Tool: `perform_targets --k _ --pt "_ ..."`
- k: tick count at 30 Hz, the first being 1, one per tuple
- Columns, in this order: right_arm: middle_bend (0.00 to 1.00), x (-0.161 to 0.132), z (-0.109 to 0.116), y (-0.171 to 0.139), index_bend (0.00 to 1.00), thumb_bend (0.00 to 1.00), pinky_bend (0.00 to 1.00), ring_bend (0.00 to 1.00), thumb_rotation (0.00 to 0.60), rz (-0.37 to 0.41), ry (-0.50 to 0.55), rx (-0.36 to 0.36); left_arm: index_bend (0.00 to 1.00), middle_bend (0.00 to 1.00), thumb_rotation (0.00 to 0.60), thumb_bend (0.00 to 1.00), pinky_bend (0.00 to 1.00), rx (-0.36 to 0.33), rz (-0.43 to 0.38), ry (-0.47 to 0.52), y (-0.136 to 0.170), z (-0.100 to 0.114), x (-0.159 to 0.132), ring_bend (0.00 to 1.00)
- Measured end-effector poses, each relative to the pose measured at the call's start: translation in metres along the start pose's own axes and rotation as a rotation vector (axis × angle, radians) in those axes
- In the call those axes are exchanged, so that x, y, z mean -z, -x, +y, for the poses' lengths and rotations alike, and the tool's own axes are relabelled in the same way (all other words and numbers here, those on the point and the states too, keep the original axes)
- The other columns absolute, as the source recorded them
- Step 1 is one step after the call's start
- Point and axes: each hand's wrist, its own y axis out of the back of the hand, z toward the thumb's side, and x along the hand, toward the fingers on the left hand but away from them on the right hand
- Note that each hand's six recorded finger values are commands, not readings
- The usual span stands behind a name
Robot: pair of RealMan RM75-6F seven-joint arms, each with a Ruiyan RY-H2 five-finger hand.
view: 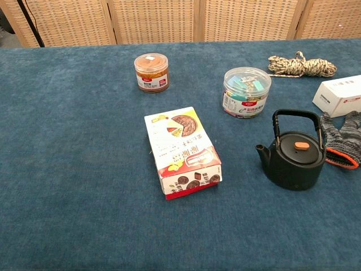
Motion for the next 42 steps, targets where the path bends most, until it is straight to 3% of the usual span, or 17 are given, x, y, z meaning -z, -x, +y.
perform_targets --k 8,17,24,30,33,36,42 --pt "0.00 -0.001 -0.006 0.004 0.18 0.00 0.00 0.00 0.600 0.019 0.015 -0.017 0.00 0.00 0.600 0.02 0.00 0.011 -0.010 -0.002 0.001 -0.001 -0.003 0.00" --pt "0.00 -0.021 -0.031 0.027 0.30 0.00 0.00 0.00 0.600 0.115 0.090 -0.099 0.00 0.00 0.600 0.02 0.00 0.035 -0.014 -0.018 -0.001 -0.005 -0.007 0.00" --pt "0.00 -0.066 -0.046 0.051 0.39 0.00 0.00 0.00 0.600 0.233 0.177 -0.182 0.00 0.00 0.600 0.02 0.00 0.051 0.014 -0.002 -0.004 -0.008 -0.006 0.00" --pt "0.00 -0.102 -0.059 0.065 0.40 0.00 0.00 0.00 0.600 0.300 0.152 -0.211 0.00 0.00 0.600 0.02 0.00 0.057 0.021 -0.004 -0.008 -0.006 -0.002 0.00" --pt "0.00 -0.122 -0.061 0.071 0.41 0.07 0.00 0.00 0.600 0.330 0.147 -0.219 0.00 0.00 0.600 0.02 0.00 0.057 0.018 -0.008 -0.008 -0.007 -0.002 0.00" --pt "0.00 -0.138 -0.070 0.080 0.42 0.15 0.00 0.00 0.600 0.338 0.146 -0.250 0.00 0.00 0.600 0.02 0.00 0.058 0.012 -0.015 -0.008 -0.008 -0.003 0.00" --pt "0.00 -0.165 -0.088 0.093 0.43 0.17 0.00 0.00 0.600 0.320 0.143 -0.325 0.00 0.00 0.600 0.02 0.00 0.062 0.013 -0.022 -0.008 -0.010 -0.004 0.00"
